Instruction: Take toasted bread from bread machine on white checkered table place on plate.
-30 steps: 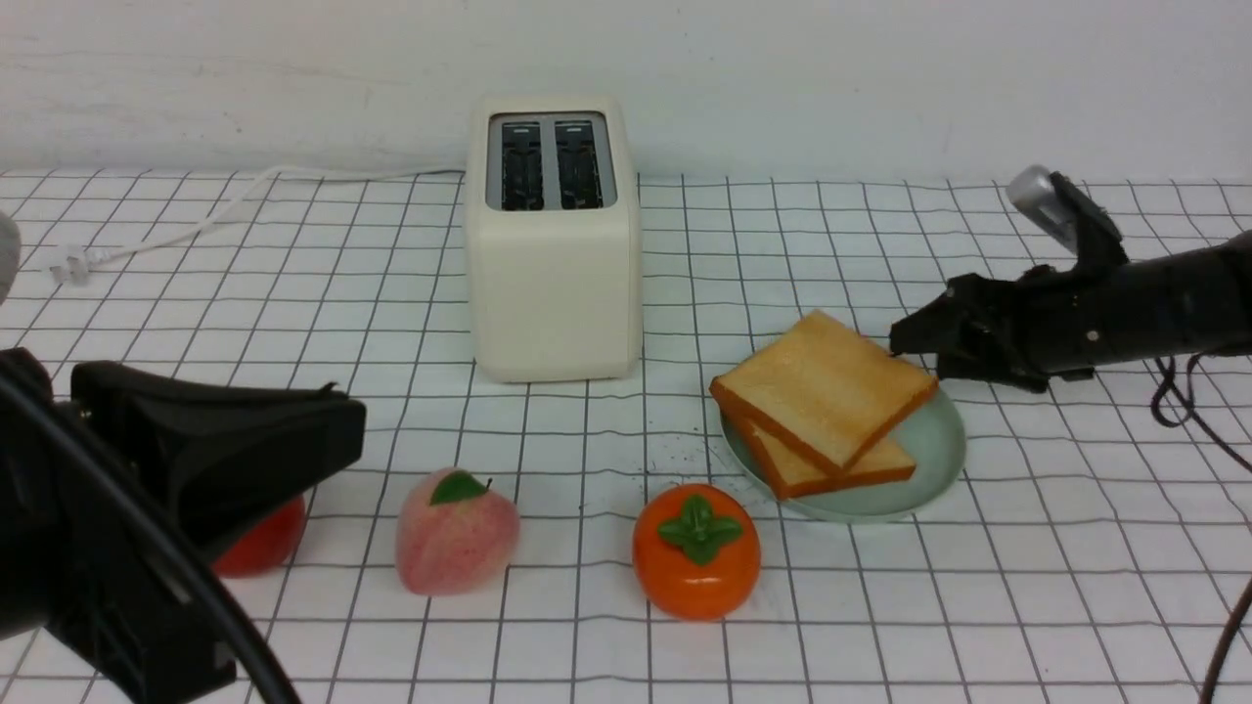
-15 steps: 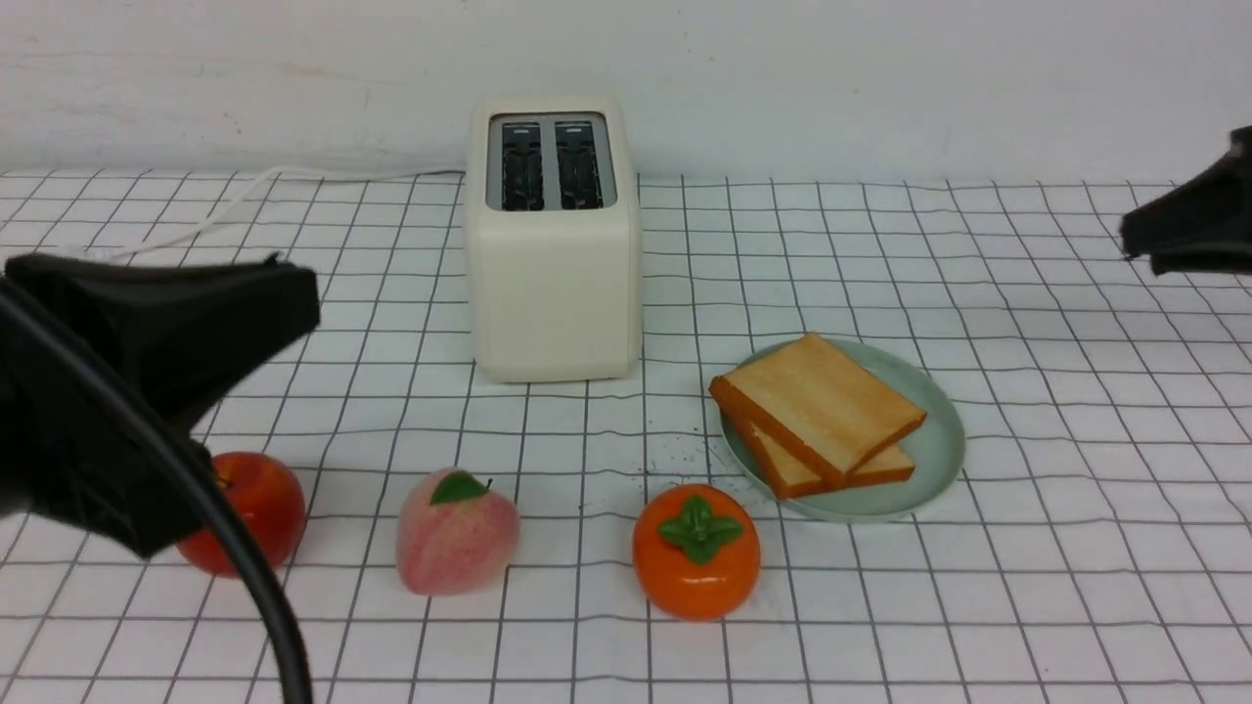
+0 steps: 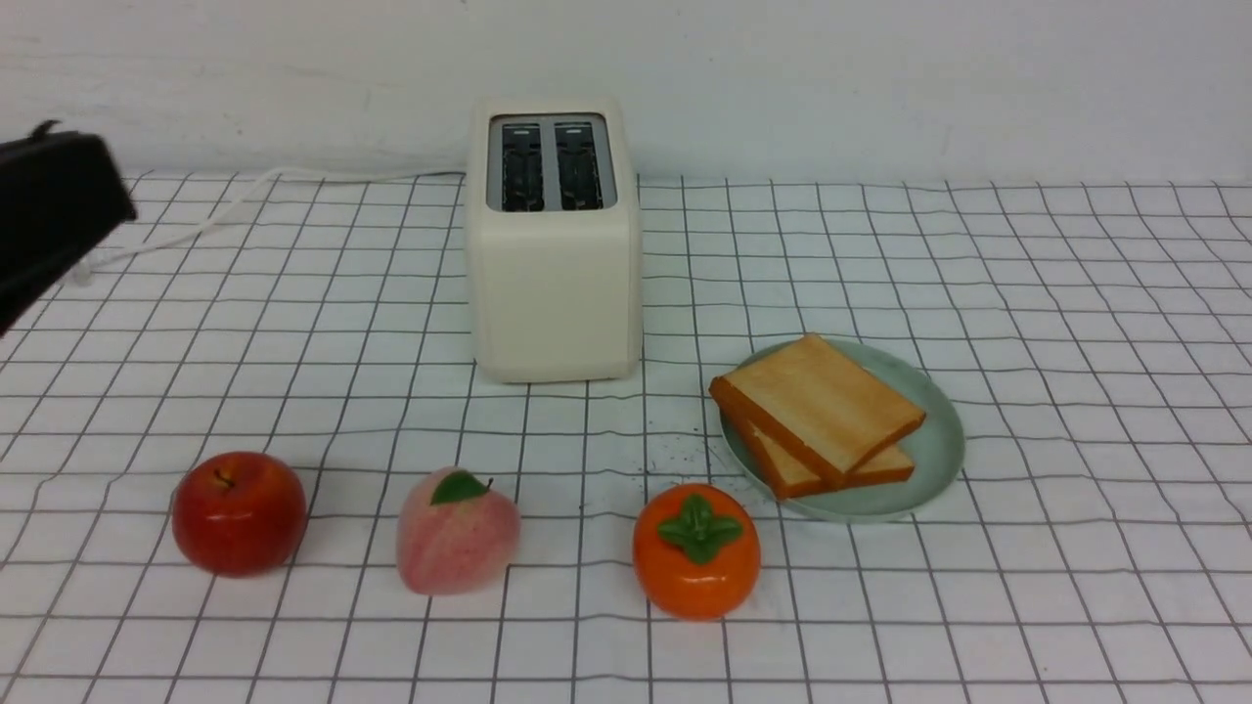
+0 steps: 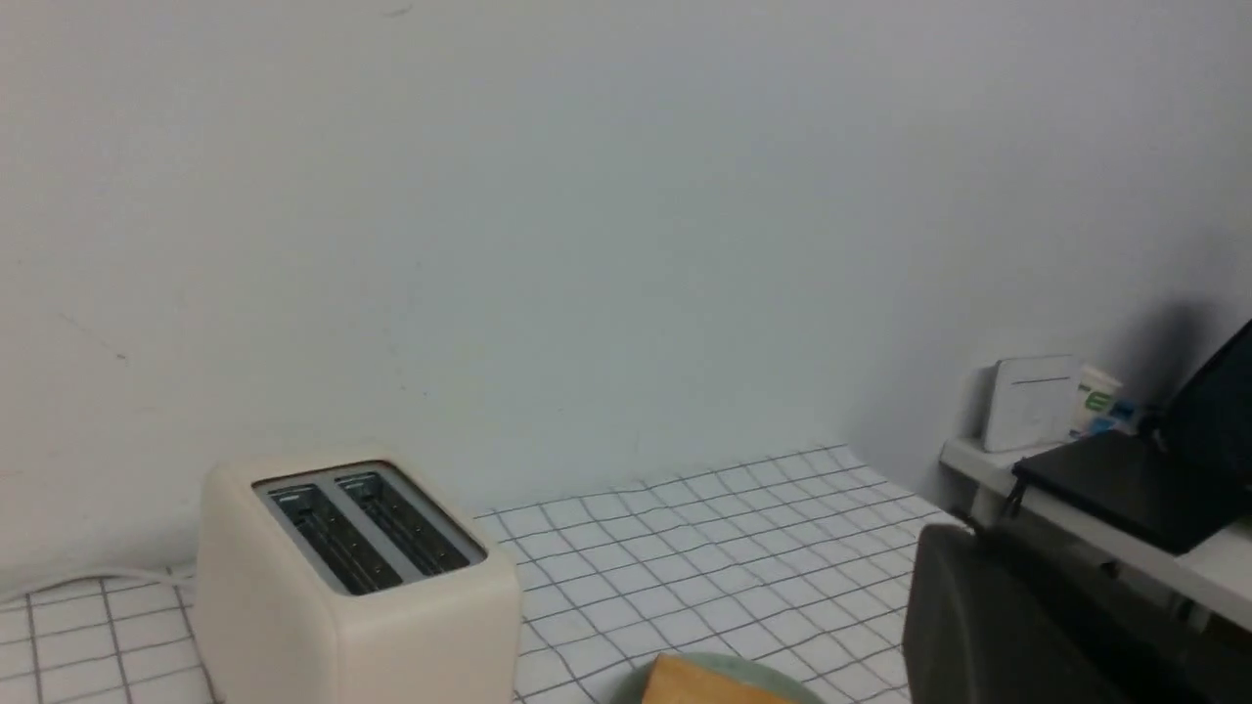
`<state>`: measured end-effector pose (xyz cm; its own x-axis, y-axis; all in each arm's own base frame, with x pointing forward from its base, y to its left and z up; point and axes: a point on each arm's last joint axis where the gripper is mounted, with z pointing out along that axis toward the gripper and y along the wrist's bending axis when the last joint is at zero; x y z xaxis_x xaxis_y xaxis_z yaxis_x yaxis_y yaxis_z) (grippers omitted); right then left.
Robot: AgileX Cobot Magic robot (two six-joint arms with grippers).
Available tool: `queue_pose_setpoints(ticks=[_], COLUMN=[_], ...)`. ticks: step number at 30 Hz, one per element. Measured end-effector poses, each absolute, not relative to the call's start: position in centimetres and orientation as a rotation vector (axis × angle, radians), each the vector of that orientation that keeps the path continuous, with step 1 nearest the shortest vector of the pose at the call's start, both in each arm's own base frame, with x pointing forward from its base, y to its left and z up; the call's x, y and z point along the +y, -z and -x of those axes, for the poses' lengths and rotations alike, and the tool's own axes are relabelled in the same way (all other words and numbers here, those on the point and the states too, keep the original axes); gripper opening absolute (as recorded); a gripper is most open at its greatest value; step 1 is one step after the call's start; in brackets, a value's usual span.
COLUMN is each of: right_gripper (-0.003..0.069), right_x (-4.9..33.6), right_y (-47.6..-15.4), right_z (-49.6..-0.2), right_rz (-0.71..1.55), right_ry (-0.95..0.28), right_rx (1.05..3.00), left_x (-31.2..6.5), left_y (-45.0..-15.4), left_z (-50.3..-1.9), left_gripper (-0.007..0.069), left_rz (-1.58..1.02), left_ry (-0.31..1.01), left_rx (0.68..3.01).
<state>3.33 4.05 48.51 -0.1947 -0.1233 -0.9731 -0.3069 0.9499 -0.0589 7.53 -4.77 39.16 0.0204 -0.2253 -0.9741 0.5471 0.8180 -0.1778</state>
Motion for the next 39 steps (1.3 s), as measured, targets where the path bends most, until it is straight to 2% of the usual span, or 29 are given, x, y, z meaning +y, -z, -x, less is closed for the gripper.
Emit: queue_pose_setpoints(ticks=[2,5,9,13,18,27,39], right_gripper=[-0.0003,-0.0003,-0.0003,-0.0003,-0.0003,0.0003,0.0014], right_x=[4.6,4.5,4.2,4.2,4.5,4.0,4.0], right_y=[-48.0,-46.8,-44.6,-43.1,-39.6,-34.9,-29.4], right_z=[-0.9,0.0,-1.2,-2.4,-5.1,-8.7,-9.5], right_rz=[0.354,0.404,0.468,0.48,0.4,0.145,0.087], right_ry=[-0.188,-0.245,-0.379,-0.439,-0.507,-0.548,-0.551], right_rx=[1.669,1.631,1.706,1.784,1.837,1.723,1.871], left_x=[-4.4,-4.1,-4.0,-4.1,-4.0,-3.9,-3.9], left_y=[-38.3,-37.2,-35.2,-33.8,-31.5,-30.3,-30.2], left_z=[-6.4,-5.6,-5.3,-5.6,-6.4,-6.8,-6.8], left_gripper=[-0.0013,-0.0013,-0.0013,-0.0013,-0.0013,-0.0013,-0.0006], left_rz=[-0.266,-0.25,-0.236,-0.242,-0.246,-0.222,-0.225], left_ry=[0.648,0.68,0.698,0.688,0.61,0.582,0.584], left_rx=[1.431,1.441,1.473,1.513,1.536,1.544,1.548])
